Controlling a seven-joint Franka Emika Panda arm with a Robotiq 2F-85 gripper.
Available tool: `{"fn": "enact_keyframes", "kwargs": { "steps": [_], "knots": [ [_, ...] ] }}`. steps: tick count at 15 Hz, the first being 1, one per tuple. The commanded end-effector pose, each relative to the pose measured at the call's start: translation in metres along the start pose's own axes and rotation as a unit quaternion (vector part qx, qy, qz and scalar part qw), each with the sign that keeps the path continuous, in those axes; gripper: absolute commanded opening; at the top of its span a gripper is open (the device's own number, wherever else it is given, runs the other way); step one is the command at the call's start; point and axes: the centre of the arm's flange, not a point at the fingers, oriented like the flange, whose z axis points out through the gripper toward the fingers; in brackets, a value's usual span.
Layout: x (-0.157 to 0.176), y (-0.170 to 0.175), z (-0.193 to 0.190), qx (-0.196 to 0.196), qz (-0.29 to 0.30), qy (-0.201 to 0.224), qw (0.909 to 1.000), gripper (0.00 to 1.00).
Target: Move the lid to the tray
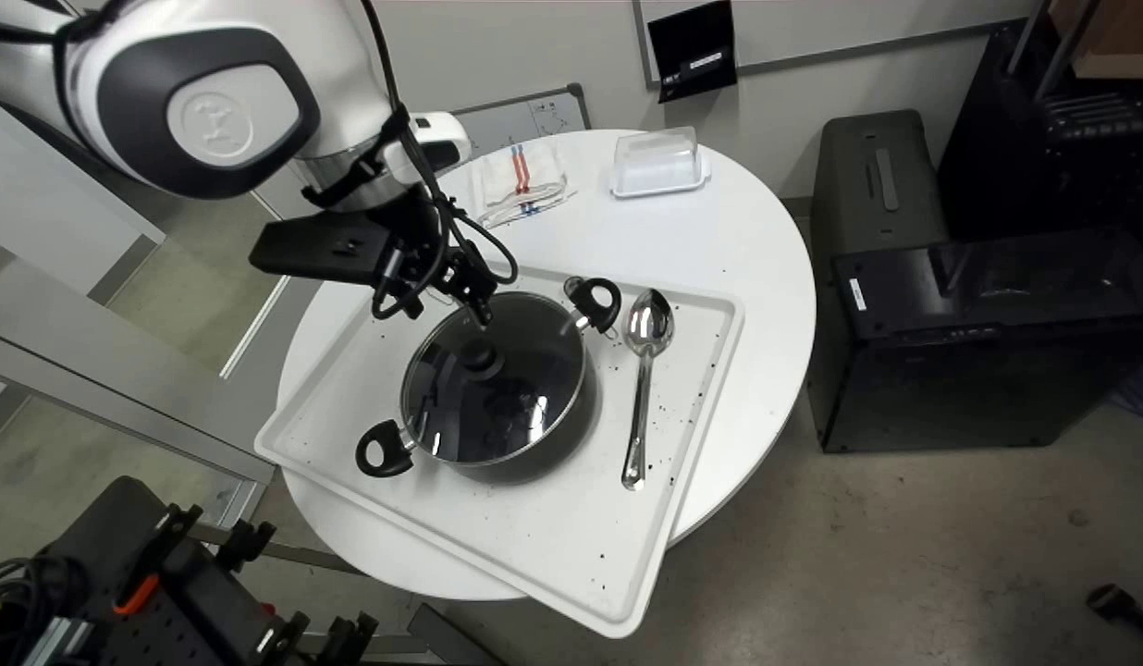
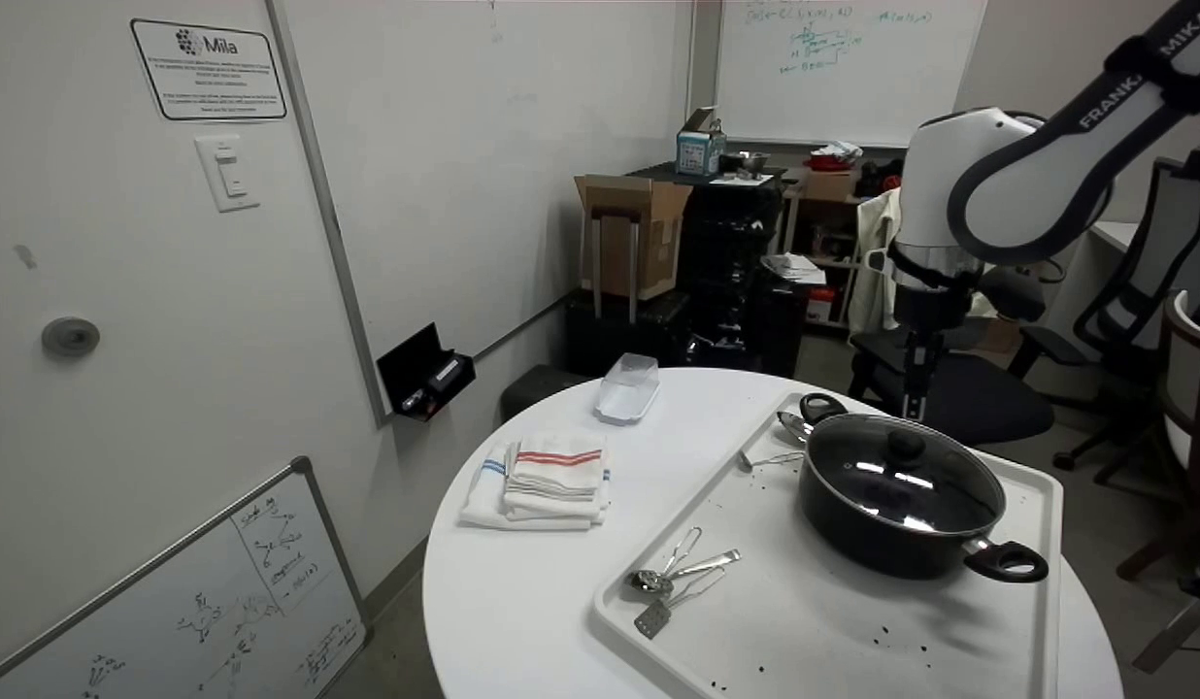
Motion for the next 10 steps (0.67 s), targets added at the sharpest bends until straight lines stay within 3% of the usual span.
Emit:
{"fn": "enact_keyframes", "kwargs": {
  "steps": [1,10],
  "knots": [
    [0.003,0.003,0.016,0.006,-0.013,0.012,0.9998,1.0],
    [-0.002,0.009,0.044,0.004,-0.02,0.023,0.9995,1.0]
  ]
}}
